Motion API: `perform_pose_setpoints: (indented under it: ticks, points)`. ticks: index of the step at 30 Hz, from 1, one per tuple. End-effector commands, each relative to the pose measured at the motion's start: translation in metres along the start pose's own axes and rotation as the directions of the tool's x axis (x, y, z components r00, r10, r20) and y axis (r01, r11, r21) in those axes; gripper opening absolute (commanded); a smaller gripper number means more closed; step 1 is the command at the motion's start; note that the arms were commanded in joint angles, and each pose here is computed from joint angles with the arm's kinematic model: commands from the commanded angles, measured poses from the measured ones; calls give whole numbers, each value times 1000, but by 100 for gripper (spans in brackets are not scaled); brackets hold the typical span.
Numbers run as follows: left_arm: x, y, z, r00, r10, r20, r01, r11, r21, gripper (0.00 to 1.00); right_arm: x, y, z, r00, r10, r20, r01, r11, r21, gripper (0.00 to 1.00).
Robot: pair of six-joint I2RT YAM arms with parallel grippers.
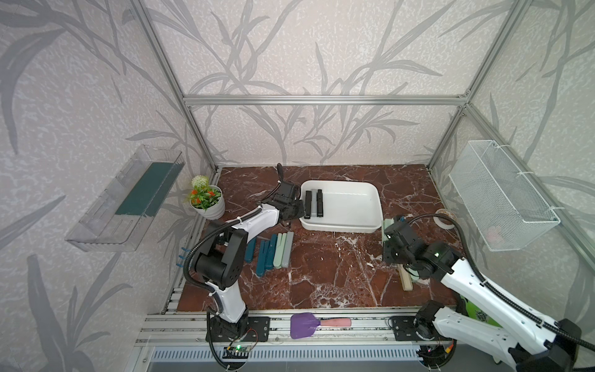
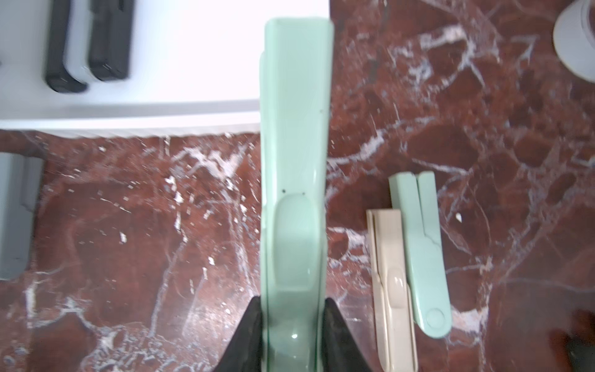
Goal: Put the pruning pliers into the storage box
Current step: Pick up the pruning pliers from the center of the board, then place the pruning pliers in the storage box.
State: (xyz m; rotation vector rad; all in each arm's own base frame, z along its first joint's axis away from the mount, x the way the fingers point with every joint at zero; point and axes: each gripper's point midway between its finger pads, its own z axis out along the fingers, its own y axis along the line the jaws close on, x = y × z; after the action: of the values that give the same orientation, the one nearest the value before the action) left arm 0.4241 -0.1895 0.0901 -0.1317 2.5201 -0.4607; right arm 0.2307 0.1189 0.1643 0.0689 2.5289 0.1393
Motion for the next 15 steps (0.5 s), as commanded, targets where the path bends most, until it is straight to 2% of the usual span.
perform_pose_setpoints:
  ticks: [1, 6, 11, 15]
  points:
    - [-10, -3, 2, 999, 8, 40, -9, 1000, 3, 10, -55, 45, 9, 993, -87, 86, 94, 992, -85, 17]
    - [-13, -5, -1, 998, -12, 66, 11, 1000, 17, 10, -105, 114, 64, 990, -103, 95, 123, 962, -243, 17]
    - [-18, -7, -7, 996, -22, 84, 21, 1000, 19, 10, -133, 160, 124, 985, -162, 61, 172, 946, -275, 16]
    - [-19, -6, -12, 996, -17, 89, 16, 1000, 6, 10, -137, 171, 159, 980, -200, 9, 195, 944, -266, 16]
